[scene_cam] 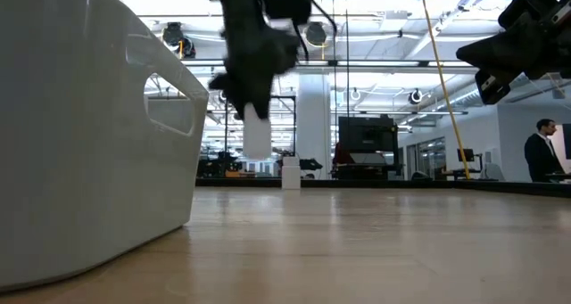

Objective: Pick and place pill bottles into a basket
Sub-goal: Put the white medicine bottle into the gray bin

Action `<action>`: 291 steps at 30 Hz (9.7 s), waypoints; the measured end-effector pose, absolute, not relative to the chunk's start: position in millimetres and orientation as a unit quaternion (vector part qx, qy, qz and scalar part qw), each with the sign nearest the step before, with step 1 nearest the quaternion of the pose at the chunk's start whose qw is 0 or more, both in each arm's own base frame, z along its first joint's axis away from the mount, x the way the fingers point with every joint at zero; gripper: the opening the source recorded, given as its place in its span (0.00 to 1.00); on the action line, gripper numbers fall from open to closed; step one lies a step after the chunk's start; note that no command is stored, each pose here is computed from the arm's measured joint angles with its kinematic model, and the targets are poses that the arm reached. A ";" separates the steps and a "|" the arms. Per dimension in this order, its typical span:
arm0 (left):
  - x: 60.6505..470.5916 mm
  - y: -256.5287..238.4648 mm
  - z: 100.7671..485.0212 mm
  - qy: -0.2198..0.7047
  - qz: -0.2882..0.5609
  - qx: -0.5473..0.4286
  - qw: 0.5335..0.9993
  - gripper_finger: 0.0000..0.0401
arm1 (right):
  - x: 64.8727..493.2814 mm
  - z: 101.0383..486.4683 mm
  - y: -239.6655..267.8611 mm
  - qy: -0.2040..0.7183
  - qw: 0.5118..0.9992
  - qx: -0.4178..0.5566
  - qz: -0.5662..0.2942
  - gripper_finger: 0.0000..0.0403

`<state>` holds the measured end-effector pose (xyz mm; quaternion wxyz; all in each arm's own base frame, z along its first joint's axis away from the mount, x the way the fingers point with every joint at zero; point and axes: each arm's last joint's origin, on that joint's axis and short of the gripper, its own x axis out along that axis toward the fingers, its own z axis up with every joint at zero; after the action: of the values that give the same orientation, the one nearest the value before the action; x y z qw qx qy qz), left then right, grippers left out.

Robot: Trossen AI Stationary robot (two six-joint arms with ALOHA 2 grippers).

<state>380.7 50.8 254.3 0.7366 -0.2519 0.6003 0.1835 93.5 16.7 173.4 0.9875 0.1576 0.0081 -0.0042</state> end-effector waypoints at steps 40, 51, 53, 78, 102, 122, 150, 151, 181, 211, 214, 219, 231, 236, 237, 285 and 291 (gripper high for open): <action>261.1 -203.2 341.9 0.450 0.262 -0.506 0.688 0.41 | 93.6 173.5 16.7 0.007 0.987 0.158 -0.004 0.01; 273.2 -258.8 305.3 0.452 0.267 -0.544 0.654 0.41 | 93.6 173.6 16.7 0.007 0.987 0.158 -0.004 0.01; 273.2 -261.7 298.5 0.462 0.279 -0.529 0.655 0.41 | 93.6 173.6 16.7 0.007 0.987 0.158 -0.004 0.01; 290.6 -267.2 233.1 0.526 0.364 -0.415 0.647 0.41 | 93.6 173.5 16.7 0.007 0.987 0.158 -0.004 0.01; 298.3 -266.2 205.4 0.548 0.368 -0.357 0.661 0.44 | 93.6 173.5 16.7 0.007 0.987 0.158 -0.004 0.01; 304.9 -268.9 206.0 0.533 0.352 -0.389 0.663 0.55 | 93.6 173.5 16.7 0.007 0.987 0.158 -0.004 0.01; 296.4 -248.7 290.7 0.464 0.301 -0.478 0.683 0.35 | 93.6 173.6 16.7 0.007 0.987 0.158 -0.004 0.01; 295.2 -244.3 297.3 0.449 0.300 -0.478 0.693 0.31 | 93.6 173.5 16.7 0.007 0.987 0.158 -0.004 0.01; 293.2 -35.2 454.9 0.144 0.191 -0.397 0.886 0.10 | 93.6 173.6 16.7 0.007 0.987 0.158 -0.004 0.01; 342.3 216.8 371.4 0.194 0.211 -0.287 0.914 0.79 | 93.6 173.7 16.7 0.007 0.987 0.158 -0.004 0.01; 355.6 231.1 343.0 0.225 0.239 -0.279 0.903 0.83 | 93.5 173.6 16.6 0.007 0.987 0.158 -0.004 0.01; 377.7 250.5 285.7 0.284 0.255 -0.292 0.877 0.84 | 93.6 173.6 16.7 0.007 0.987 0.158 -0.004 0.01; 395.5 239.0 228.4 0.389 0.297 -0.287 0.824 0.84 | 93.5 173.7 16.7 0.007 0.987 0.158 -0.004 0.01; 400.4 233.0 229.1 0.392 0.295 -0.255 0.833 0.84 | 93.5 173.7 16.7 0.007 0.987 0.158 -0.004 0.01; 400.4 233.1 229.2 0.392 0.296 -0.251 0.834 0.84 | 93.6 173.7 16.7 0.007 0.987 0.158 -0.004 0.01; 406.8 245.2 189.5 0.416 0.305 -0.269 0.814 0.45 | 93.6 173.7 16.7 0.007 0.987 0.158 -0.004 0.01; 407.1 244.8 189.8 0.414 0.299 -0.277 0.814 0.41 | 93.6 173.7 16.7 0.007 0.987 0.158 -0.004 0.01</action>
<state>407.1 244.8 189.8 0.8140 -0.2770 0.4140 0.2988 93.6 16.7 173.7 0.9874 0.1579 0.0072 -0.0039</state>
